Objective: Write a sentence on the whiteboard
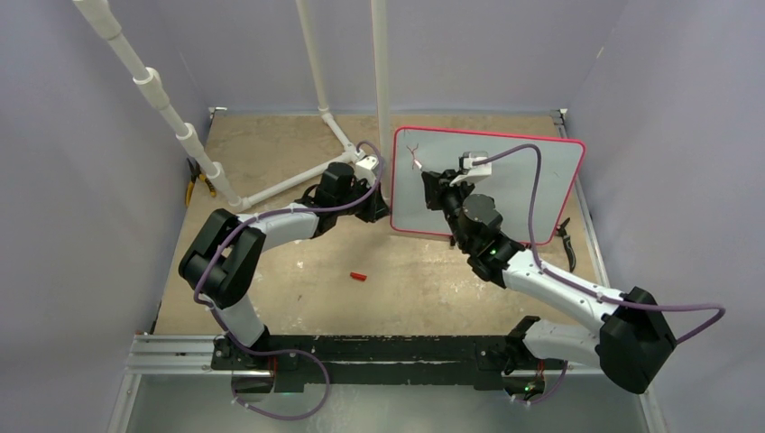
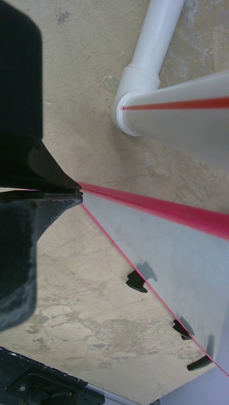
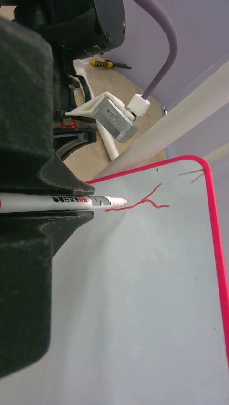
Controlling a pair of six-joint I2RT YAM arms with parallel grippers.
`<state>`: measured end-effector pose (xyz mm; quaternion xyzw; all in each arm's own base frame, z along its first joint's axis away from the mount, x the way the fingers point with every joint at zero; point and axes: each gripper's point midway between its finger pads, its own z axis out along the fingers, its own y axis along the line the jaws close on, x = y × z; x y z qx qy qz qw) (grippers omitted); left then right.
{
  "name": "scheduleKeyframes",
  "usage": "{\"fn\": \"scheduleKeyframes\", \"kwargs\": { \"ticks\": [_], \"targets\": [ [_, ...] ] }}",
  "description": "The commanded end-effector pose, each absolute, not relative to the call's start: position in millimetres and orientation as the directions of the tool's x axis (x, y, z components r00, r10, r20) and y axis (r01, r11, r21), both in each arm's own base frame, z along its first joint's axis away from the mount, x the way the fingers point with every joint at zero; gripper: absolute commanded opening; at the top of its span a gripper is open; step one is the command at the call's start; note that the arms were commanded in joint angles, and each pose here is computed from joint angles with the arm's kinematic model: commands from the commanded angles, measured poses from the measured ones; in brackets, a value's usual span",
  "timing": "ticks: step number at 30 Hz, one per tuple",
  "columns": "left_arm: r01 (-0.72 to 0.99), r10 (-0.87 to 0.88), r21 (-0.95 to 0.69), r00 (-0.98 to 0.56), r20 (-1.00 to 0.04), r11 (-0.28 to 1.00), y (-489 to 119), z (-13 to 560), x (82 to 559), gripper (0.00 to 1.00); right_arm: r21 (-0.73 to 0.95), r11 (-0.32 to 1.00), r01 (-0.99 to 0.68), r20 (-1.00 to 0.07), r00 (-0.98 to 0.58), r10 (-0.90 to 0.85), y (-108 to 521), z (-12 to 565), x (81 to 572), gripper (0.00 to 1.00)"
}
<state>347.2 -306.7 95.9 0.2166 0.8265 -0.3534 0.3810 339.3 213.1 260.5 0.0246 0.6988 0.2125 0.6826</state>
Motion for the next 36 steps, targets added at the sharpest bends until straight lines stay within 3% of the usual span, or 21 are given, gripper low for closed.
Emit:
{"fn": "scheduleKeyframes", "kwargs": {
  "ticks": [1, 22, 36],
  "targets": [
    [0.663, 0.091, -0.398, -0.575, -0.813, 0.634, -312.1, 109.4, 348.6, 0.0, 0.352, 0.911, -0.216, -0.935, -0.036, 0.353, 206.7, 271.7, 344.3, 0.0],
    [0.665, 0.099, -0.402, -0.581, -0.808, 0.63, -313.3, 104.7, 347.9, 0.0, 0.327, 0.926, -0.189, -0.94, 0.033, 0.338, 199.5, 286.5, 351.1, 0.0],
    [0.668, 0.098, -0.404, -0.58, -0.808, 0.625, -314.7, 105.8, 347.0, 0.0, 0.304, 0.934, -0.189, -0.952, -0.032, 0.304, 203.6, 263.2, 349.9, 0.0]
  ]
}}
